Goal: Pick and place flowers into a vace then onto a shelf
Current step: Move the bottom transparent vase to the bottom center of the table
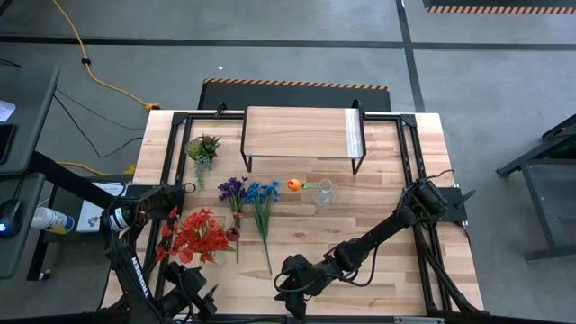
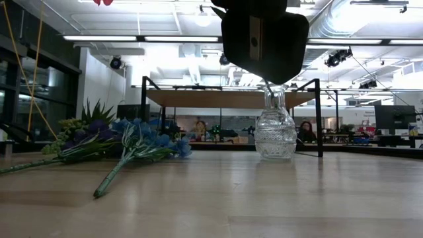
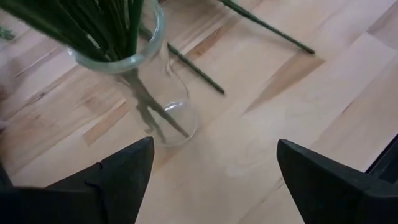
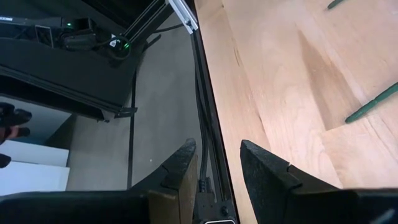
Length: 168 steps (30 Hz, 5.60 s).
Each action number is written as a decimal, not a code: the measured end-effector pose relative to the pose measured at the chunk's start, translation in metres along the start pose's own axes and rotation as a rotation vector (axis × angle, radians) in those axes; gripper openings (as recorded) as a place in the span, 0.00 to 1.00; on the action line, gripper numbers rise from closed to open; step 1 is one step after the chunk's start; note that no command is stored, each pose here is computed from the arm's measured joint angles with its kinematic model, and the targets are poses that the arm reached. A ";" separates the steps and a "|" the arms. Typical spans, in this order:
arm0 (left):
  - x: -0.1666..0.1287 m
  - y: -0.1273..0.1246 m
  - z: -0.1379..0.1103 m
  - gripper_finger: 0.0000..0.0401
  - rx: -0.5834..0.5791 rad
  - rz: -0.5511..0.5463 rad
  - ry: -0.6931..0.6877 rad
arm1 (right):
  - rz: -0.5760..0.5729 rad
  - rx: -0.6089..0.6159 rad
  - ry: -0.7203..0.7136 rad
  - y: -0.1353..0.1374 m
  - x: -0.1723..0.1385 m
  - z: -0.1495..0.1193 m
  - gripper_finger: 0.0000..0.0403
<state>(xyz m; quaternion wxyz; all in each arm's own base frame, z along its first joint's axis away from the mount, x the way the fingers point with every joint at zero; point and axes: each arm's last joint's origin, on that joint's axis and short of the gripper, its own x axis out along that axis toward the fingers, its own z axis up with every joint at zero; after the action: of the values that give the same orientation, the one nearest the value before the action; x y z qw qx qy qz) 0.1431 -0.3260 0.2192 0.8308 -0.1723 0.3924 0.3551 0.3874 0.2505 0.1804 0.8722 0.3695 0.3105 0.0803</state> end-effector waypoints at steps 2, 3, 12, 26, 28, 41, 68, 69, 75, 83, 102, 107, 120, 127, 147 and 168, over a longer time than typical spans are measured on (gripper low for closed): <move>0.000 0.000 0.000 0.91 0.003 0.000 -0.004 | 0.000 0.000 -0.001 0.000 0.000 0.000 0.28; 0.000 0.000 0.000 0.91 0.005 -0.001 -0.009 | 0.000 0.000 -0.001 0.000 0.000 0.000 0.28; 0.003 0.005 0.002 0.89 0.035 0.018 -0.068 | -0.008 0.000 -0.013 0.000 0.000 0.000 0.28; 0.012 0.006 0.004 0.89 0.042 0.021 -0.126 | -0.010 0.011 -0.016 0.000 0.000 0.000 0.28; 0.013 0.005 0.005 0.89 0.045 0.017 -0.139 | -0.010 0.011 -0.016 0.000 0.000 0.000 0.28; 0.028 0.004 0.006 0.89 0.044 0.052 -0.155 | -0.007 0.027 -0.012 0.000 0.000 0.000 0.28; 0.036 0.012 0.002 0.89 0.025 0.115 -0.144 | -0.008 0.016 -0.011 0.000 0.000 0.000 0.28; 0.038 0.012 0.003 0.89 0.024 0.119 -0.145 | -0.008 0.016 -0.011 0.000 0.000 0.000 0.28; 0.042 0.011 0.005 0.89 0.023 0.122 -0.165 | -0.011 0.017 -0.009 0.000 0.000 0.000 0.28; 0.043 0.010 0.007 0.89 0.047 0.118 -0.176 | -0.016 0.018 -0.009 -0.001 0.000 0.000 0.28; 0.046 0.012 0.007 0.89 0.031 0.137 -0.170 | -0.047 0.024 -0.057 -0.002 0.000 0.001 0.28; 0.046 0.008 0.012 0.89 0.019 0.137 -0.161 | -0.066 0.017 -0.087 -0.002 0.000 0.002 0.28; 0.052 0.006 0.018 0.89 0.016 0.145 -0.178 | -0.073 -0.002 -0.095 -0.003 0.000 0.002 0.28; 0.059 0.011 0.015 0.89 0.024 0.178 -0.185 | -0.074 -0.002 -0.095 -0.003 0.000 0.002 0.28; 0.074 0.017 0.018 0.89 0.031 0.207 -0.236 | -0.077 -0.001 -0.099 -0.003 0.000 0.002 0.28; 0.088 0.019 0.026 0.82 0.023 0.256 -0.251 | -0.082 0.002 -0.097 -0.003 0.000 0.002 0.28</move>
<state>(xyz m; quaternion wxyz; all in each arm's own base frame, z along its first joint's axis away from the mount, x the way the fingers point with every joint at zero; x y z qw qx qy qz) 0.1816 -0.2579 0.1673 0.8232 -0.0659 0.3083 0.4722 0.3882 0.2469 0.1794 0.8884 0.3607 0.2828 0.0260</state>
